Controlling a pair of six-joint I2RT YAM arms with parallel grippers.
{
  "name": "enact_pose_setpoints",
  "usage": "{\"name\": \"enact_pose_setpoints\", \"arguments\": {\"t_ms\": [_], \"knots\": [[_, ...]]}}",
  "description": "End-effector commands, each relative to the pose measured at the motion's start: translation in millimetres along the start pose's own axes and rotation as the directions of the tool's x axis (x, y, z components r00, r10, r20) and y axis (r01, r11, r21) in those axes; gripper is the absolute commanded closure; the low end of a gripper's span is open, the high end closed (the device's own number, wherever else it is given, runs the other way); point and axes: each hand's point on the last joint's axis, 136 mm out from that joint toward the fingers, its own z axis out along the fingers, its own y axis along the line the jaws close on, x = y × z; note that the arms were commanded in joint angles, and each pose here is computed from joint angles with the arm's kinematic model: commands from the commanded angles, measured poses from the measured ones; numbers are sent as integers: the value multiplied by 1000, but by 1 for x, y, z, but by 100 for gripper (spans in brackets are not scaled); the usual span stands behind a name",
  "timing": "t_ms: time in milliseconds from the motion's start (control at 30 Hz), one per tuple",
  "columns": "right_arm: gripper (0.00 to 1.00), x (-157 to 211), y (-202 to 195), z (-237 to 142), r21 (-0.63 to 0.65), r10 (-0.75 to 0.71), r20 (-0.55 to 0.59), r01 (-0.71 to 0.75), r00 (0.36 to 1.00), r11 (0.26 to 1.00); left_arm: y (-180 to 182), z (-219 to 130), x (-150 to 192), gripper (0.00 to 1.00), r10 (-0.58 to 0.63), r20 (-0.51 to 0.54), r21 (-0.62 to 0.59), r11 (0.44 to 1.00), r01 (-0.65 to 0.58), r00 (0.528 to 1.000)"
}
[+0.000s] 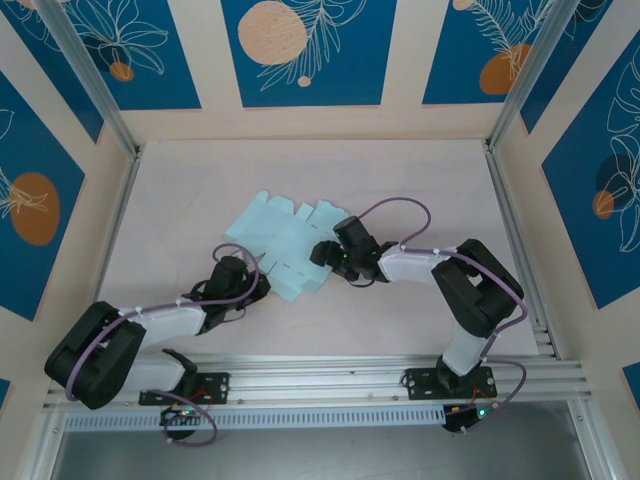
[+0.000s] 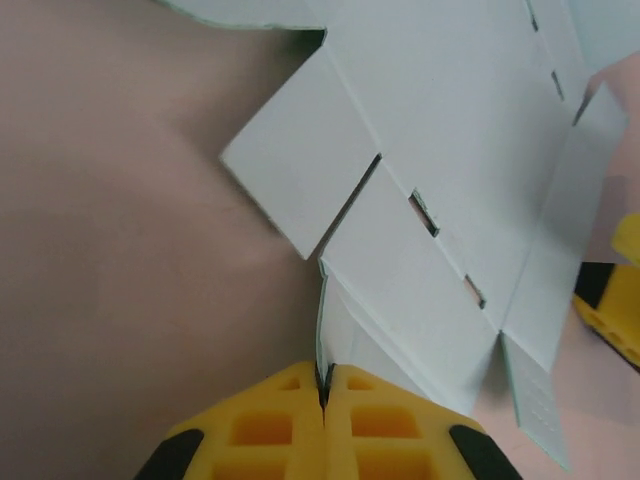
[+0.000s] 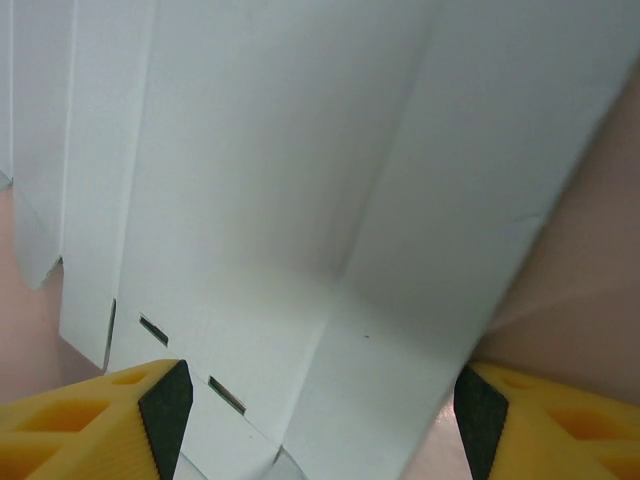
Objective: Fold the paper box
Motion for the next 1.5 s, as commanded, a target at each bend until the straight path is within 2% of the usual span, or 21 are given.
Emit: {"name": "enact_pose_setpoints", "arguments": {"t_ms": [0, 100, 233, 333, 600, 733, 800, 967, 1167, 1300, 1367, 1433, 1467], "knots": [[28, 4, -6, 7, -16, 45, -12, -45, 999, 999, -13, -7, 1, 100, -40, -1, 68, 997, 40, 999], [30, 5, -9, 10, -20, 55, -18, -56, 998, 998, -21, -17, -6, 100, -48, 28, 90, 995, 45, 998], [39, 5, -4, 11, -59, 53, -15, -53, 998, 997, -21, -30, -14, 100, -53, 77, 86, 995, 46, 996], [41, 3, 1, 11, -91, 47, -4, -47, 999, 995, -16, -36, -16, 100, -53, 105, 71, 996, 46, 993], [42, 1, 30, 8, -255, 18, 13, -14, 1000, 967, -12, -31, -10, 100, -70, 86, 71, 995, 64, 994], [48, -1, 39, 7, -296, 9, 23, -2, 1000, 955, -15, -28, -9, 100, -76, 72, 85, 994, 70, 995], [55, -4, 40, 5, -293, 1, 36, 9, 999, 956, -15, -28, -9, 100, -76, 70, 85, 994, 70, 995], [76, -10, 34, 2, -183, -50, 53, 59, 997, 981, -13, -28, -8, 100, -74, 74, 79, 995, 68, 995], [90, -19, 0, -5, 128, -127, 56, 119, 990, 985, -15, -29, -10, 100, -70, 79, 84, 994, 63, 994], [98, -19, -7, -12, 164, -169, 57, 158, 984, 974, -15, -30, -12, 100, -70, 88, 83, 995, 62, 994], [100, -21, -6, -16, 164, -198, 61, 186, 978, 969, -16, -31, -12, 80, -70, 86, 83, 995, 63, 994], [100, -24, -1, -21, 166, -255, 60, 243, 965, 956, -18, -33, -14, 50, -56, 81, 76, 996, 50, 995], [100, -26, 2, -24, 169, -291, 60, 278, 955, 946, -20, -35, -15, 40, -34, 76, 71, 997, 28, 997]]}}
